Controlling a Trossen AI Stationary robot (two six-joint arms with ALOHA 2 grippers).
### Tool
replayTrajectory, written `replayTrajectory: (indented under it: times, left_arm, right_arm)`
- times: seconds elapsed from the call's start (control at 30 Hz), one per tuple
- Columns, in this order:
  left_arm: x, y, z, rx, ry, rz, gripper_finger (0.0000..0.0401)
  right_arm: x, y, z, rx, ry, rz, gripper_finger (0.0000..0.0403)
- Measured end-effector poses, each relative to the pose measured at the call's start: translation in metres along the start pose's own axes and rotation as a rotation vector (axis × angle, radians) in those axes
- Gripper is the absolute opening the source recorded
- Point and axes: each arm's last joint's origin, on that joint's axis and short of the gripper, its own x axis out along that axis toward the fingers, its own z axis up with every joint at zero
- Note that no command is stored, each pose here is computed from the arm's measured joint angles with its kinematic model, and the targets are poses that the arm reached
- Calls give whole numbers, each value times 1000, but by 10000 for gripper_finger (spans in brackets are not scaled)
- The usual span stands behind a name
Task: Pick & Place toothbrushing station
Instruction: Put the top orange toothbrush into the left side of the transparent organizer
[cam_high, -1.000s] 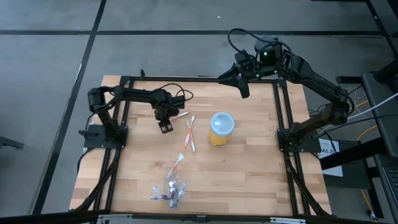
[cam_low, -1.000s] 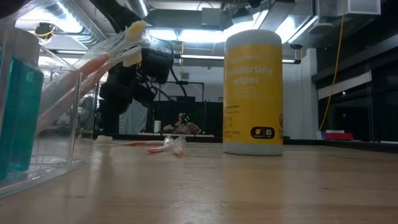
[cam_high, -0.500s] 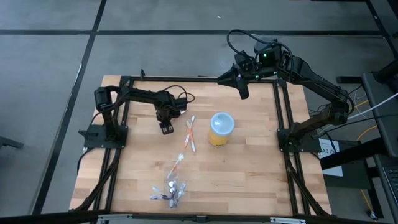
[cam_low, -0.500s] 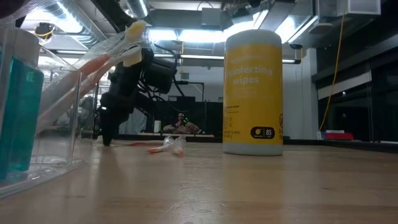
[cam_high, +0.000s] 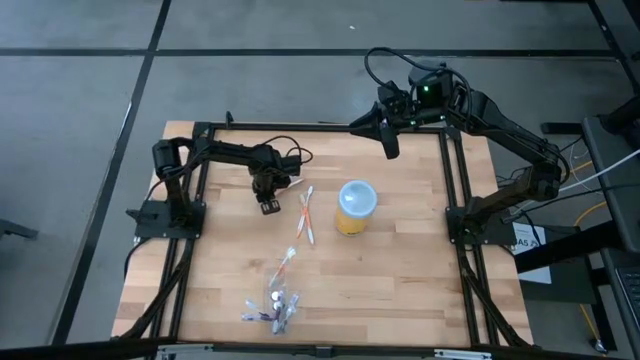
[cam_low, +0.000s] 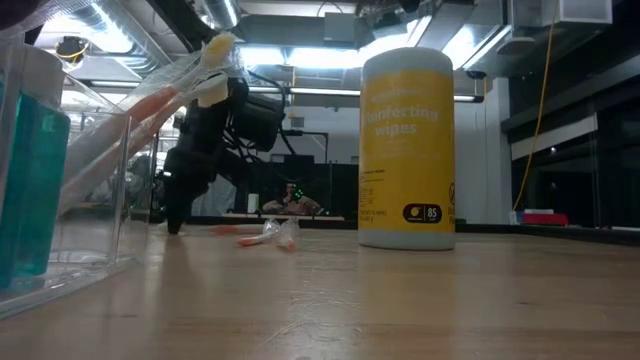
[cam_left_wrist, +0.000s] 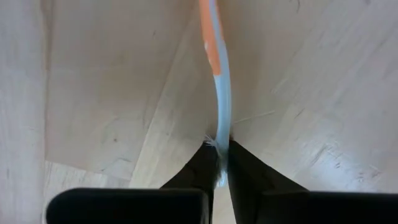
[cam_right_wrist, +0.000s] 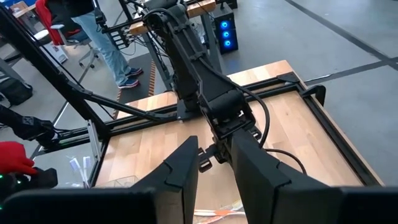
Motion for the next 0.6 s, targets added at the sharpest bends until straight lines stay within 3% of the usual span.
replayTrajectory:
  times: [0.17, 0.33, 0.6]
  left_arm:
    - [-8, 3, -13, -16, 74, -62, 18]
    - [-37, 12, -22, -41, 39, -136, 17]
    - [-100, 1, -59, -64, 17, -488, 16]
  right_arm:
    - [0, 1, 0, 1, 0, 3, 100]
    - [2, 6, 1, -15, -13, 15, 100]
    - [5, 13, 0, -25, -5, 38, 100]
